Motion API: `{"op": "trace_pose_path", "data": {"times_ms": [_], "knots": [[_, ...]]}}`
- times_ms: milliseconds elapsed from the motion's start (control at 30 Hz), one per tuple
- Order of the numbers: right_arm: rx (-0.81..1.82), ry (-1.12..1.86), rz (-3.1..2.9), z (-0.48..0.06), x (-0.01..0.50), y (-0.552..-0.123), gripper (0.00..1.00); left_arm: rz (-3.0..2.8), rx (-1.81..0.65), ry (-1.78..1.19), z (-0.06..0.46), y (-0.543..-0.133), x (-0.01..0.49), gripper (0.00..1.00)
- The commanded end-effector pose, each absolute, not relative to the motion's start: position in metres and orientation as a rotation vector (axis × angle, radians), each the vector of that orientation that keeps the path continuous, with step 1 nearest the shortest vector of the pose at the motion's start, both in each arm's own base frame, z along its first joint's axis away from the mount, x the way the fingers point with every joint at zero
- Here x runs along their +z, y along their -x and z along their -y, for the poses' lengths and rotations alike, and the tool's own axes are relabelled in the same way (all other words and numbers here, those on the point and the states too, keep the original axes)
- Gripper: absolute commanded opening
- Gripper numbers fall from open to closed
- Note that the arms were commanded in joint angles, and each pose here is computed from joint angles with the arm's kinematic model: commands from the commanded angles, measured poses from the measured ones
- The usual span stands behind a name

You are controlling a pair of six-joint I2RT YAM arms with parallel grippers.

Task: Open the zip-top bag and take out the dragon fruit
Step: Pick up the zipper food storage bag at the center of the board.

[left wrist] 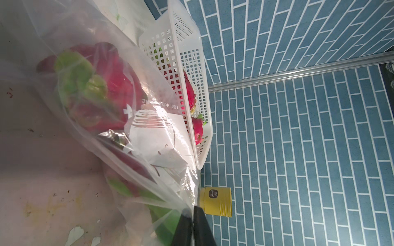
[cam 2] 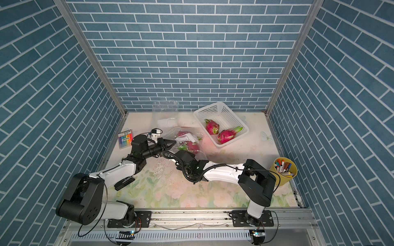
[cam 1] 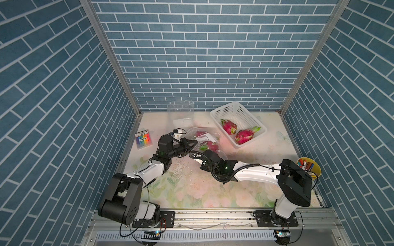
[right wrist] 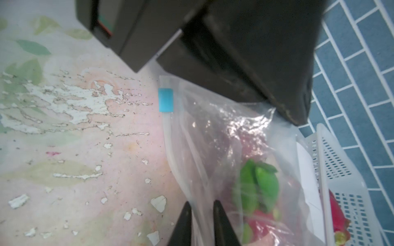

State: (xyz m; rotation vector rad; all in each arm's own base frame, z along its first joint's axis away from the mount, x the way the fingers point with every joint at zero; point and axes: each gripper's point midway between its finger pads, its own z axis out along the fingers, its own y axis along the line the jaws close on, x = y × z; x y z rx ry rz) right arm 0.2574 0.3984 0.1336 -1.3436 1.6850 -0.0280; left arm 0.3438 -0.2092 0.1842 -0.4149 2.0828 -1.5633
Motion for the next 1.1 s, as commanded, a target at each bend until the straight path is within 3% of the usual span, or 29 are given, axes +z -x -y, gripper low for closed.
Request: {"op": "trace_pose_path", "data": {"times_ms": [0,267,333,467,567,833,1067], "knots": [[0.007,1.317,-1.677,-0.396,0.152,-0.254,0.02,-2.040,-1.582,0.369,0.212,-0.346,0.193,0.09],[0.201,1.290,-1.759,-0.388,0.167,-0.246,0.00,-2.000,-1.514,0.347,0.204,-0.375,0.206,0.22],[0.274,1.253,-1.779,-0.383,0.177,-0.247,0.00,-1.991,-1.473,0.316,0.200,-0.385,0.210,0.30],[0.386,1.184,-1.800,-0.374,0.193,-0.252,0.00,-1.990,-1.436,0.290,0.199,-0.395,0.213,0.30],[0.451,1.126,-1.796,-0.365,0.210,-0.257,0.00,-2.005,-1.401,0.222,0.198,-0.398,0.215,0.43],[0.605,1.004,-1.750,-0.338,0.271,-0.272,0.00,-1.850,-1.104,-0.018,0.175,-0.388,0.255,0.65],[0.704,0.942,-1.751,-0.331,0.288,-0.286,0.00,-1.450,-1.060,-0.357,0.180,-0.339,0.316,0.81]]}}
